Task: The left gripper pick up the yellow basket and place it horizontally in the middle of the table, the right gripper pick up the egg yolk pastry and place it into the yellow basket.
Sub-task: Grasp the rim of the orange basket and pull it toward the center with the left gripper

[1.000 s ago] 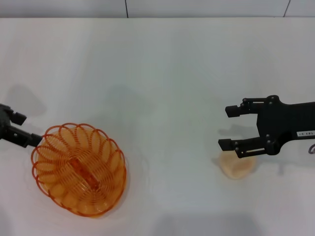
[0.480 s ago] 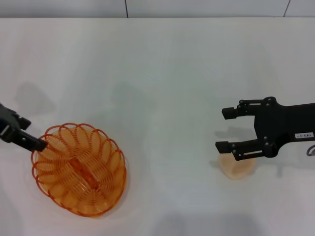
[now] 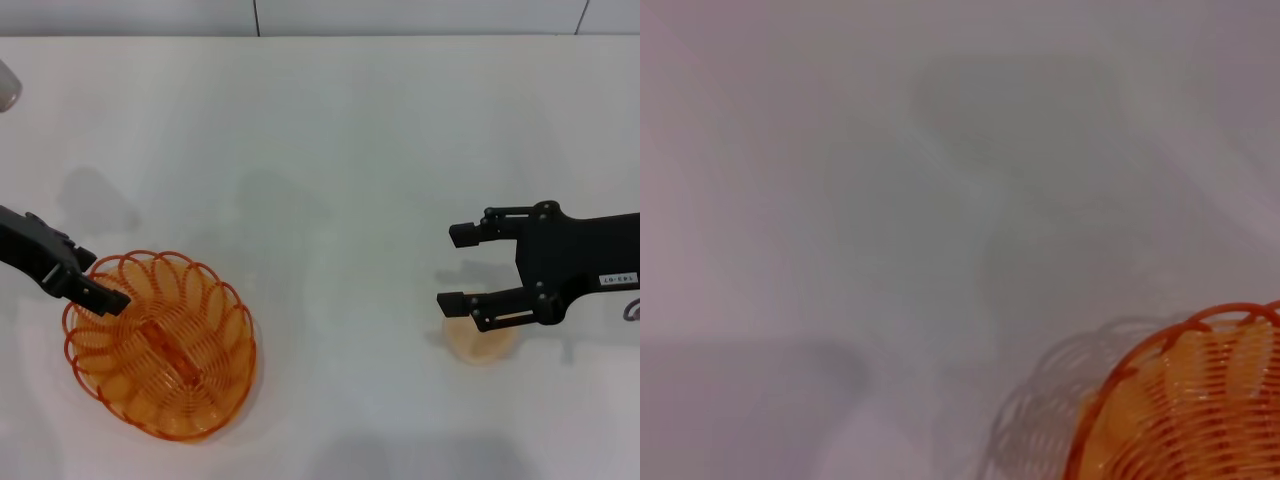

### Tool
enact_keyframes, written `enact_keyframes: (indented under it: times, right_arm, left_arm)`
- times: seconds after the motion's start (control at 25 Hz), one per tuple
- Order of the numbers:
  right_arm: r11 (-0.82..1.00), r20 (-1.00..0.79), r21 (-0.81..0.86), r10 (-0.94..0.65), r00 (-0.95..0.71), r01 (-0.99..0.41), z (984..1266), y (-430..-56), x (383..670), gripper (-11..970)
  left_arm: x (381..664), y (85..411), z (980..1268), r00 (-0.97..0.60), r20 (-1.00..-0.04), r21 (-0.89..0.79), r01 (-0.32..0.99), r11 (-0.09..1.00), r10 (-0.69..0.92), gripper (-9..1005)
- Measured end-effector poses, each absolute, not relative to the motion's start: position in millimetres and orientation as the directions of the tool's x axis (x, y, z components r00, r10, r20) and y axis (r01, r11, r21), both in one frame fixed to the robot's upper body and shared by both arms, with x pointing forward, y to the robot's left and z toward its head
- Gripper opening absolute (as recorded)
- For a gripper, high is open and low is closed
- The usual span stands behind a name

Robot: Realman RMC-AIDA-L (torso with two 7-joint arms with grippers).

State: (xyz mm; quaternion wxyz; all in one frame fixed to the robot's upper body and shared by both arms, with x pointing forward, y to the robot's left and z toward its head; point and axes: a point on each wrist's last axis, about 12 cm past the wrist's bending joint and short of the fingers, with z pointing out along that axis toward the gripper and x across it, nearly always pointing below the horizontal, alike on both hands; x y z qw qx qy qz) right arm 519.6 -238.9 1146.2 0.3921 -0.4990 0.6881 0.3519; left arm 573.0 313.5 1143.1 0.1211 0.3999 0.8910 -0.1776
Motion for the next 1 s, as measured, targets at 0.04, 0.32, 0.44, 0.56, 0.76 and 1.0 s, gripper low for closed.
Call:
enact_keyframes:
  times: [0.04,0.32,0.44,0.56,0.76,1.0]
  right_arm:
    - [0.253,-0.891,0.094,-0.411,-0.195,-0.963,1146.2,-238.9,519.5,800]
    - [0.254,-0.890,0.097,-0.410,-0.198,-0.962,1145.8,-239.2,518.9,800]
    - [0.252,-0.890,0.098,-0.411,-0.198,-0.963,1145.6,-239.2,518.5,800]
    - [0.250,-0.890,0.099,-0.411,-0.198,-0.963,1145.5,-238.9,518.2,801]
    - [0.249,-0.890,0.100,-0.411,-0.199,-0.963,1145.5,-238.9,518.2,801]
    - [0.249,-0.889,0.101,-0.411,-0.200,-0.963,1145.3,-239.1,517.8,800]
  left_arm:
    - [573.2,313.0,1142.8,-0.651,-0.358,-0.219,0.755,0.618,0.669,753]
    - [575.0,308.3,1135.2,-0.658,-0.355,-0.235,0.751,0.617,0.664,742]
    - [576.8,307.6,1133.7,-0.659,-0.357,-0.231,0.749,0.621,0.663,737]
    - [578.4,307.8,1133.6,-0.658,-0.361,-0.221,0.749,0.625,0.661,627]
    - [578.6,307.5,1132.0,-0.657,-0.362,-0.220,0.750,0.624,0.662,550]
    - [578.4,304.7,1130.0,-0.656,-0.367,-0.223,0.750,0.622,0.659,535]
